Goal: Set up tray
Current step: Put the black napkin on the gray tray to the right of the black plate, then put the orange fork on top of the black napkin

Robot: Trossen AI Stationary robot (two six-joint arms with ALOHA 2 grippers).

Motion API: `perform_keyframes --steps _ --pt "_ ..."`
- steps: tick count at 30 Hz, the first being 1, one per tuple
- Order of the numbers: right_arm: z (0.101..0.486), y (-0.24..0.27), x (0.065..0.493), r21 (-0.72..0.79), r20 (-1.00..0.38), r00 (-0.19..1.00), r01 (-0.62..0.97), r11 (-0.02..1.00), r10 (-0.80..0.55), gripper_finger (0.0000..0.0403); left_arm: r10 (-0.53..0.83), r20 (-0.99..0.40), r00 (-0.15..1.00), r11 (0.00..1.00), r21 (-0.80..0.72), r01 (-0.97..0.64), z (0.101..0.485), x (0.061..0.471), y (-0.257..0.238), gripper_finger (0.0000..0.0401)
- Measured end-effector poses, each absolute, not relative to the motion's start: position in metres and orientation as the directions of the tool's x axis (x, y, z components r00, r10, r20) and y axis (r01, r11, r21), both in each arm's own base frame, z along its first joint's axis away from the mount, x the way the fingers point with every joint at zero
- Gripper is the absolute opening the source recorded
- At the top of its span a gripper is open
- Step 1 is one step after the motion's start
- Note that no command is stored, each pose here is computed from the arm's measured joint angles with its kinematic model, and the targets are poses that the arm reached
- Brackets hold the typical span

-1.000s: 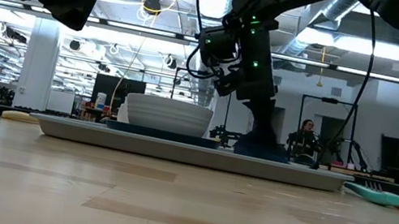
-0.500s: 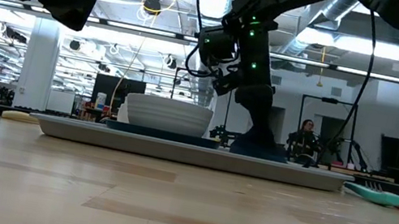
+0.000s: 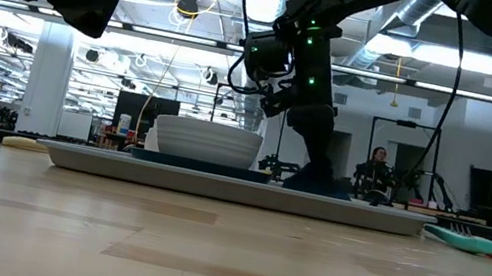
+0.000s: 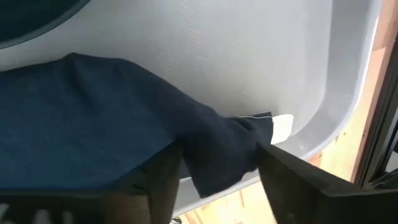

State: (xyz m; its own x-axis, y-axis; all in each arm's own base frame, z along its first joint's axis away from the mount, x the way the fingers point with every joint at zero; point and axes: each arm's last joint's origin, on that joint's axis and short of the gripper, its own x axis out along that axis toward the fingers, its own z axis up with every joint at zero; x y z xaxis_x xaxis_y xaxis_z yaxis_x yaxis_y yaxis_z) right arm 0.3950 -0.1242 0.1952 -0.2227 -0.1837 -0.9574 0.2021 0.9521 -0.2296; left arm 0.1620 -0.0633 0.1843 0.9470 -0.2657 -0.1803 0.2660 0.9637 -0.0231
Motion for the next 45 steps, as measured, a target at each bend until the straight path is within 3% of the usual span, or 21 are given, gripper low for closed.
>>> perform_keyframes --steps 8,19,32,37,45 --pt "0.195 -0.124 0.395 -0.226 -0.958 -0.223 0.204 0.952 -0.18 0.0265 -0.266 -0.18 0.947 0.964 -0.023 0.266 0.184 0.162 -0.063 0.0135" --pt "0.197 -0.126 0.391 -0.35 -0.912 -0.284 0.166 0.922 -0.295 0.0265 -0.265 -0.194 0.945 0.964 -0.021 0.266 0.183 0.162 -0.063 0.0135" --pt "0.201 -0.102 0.384 -0.304 -0.893 -0.385 0.135 0.943 -0.233 0.0265 -0.264 -0.194 0.945 0.964 -0.022 0.265 0.183 0.162 -0.063 0.0135" --pt "0.226 -0.082 0.379 -0.123 -0.954 -0.289 0.143 0.982 -0.077 0.0265 -0.253 -0.178 0.951 0.967 -0.024 0.253 0.185 0.162 -0.063 0.0135" --pt "0.305 -0.056 0.341 -0.135 -0.991 -0.057 0.257 0.957 -0.125 0.0265 -0.245 -0.188 0.951 0.969 -0.039 0.242 0.184 0.162 -0.063 0.0135"
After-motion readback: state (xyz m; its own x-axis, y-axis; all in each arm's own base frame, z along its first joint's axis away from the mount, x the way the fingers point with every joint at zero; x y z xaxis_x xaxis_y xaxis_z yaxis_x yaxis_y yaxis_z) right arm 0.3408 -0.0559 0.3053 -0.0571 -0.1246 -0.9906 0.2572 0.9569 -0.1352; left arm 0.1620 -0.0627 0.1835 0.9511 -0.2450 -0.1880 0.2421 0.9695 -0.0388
